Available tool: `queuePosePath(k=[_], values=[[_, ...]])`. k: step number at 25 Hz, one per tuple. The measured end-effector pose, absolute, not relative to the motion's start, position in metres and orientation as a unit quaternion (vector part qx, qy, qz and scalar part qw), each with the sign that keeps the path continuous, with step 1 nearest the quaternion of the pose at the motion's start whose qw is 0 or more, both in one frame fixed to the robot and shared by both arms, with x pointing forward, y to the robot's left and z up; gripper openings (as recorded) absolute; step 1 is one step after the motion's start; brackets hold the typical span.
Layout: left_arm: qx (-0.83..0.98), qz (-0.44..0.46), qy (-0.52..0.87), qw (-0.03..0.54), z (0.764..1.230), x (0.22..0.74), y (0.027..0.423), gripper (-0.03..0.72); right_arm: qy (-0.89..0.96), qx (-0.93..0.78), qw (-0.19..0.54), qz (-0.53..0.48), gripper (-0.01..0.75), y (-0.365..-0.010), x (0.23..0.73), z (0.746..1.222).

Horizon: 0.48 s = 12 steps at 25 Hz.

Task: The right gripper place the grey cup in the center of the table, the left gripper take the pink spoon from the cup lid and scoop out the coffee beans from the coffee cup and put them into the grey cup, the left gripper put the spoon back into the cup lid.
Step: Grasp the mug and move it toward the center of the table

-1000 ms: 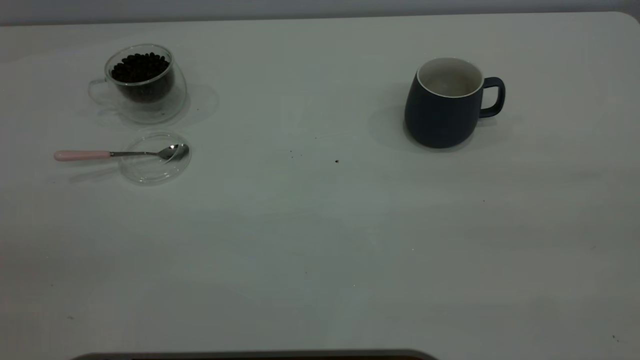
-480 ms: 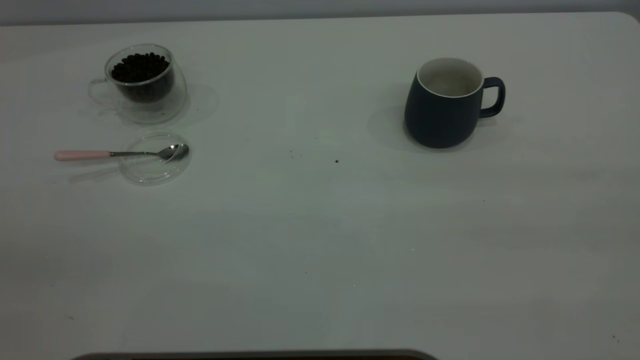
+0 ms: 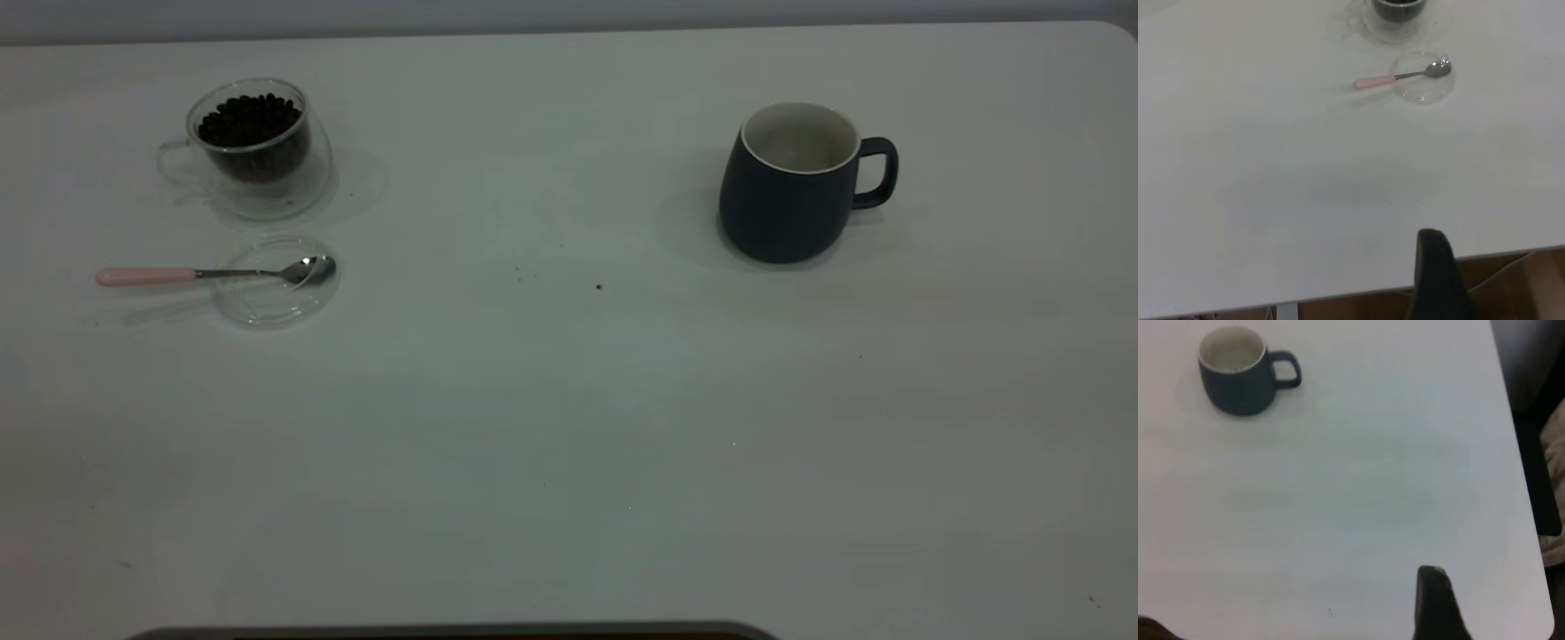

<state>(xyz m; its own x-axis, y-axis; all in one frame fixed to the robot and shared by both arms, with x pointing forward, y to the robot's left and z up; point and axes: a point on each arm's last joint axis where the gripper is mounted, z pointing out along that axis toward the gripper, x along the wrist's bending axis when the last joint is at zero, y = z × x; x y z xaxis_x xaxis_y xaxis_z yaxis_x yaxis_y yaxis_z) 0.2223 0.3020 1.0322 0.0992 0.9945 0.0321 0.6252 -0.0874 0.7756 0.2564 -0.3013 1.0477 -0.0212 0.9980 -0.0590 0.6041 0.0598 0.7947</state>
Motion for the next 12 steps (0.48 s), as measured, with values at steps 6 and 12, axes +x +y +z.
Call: queuePosePath(k=[6, 12], values=[[0.674, 0.299, 0.601, 0.309, 1.032, 0.222, 0.302, 0.519, 0.709, 0.578, 0.308, 0.261, 0.581, -0.297, 0.330, 1.061], [0.674, 0.299, 0.601, 0.309, 1.032, 0.222, 0.302, 0.519, 0.760, 0.538, 0.264, 0.253, 0.582, -0.287, 0.429, 1.049]])
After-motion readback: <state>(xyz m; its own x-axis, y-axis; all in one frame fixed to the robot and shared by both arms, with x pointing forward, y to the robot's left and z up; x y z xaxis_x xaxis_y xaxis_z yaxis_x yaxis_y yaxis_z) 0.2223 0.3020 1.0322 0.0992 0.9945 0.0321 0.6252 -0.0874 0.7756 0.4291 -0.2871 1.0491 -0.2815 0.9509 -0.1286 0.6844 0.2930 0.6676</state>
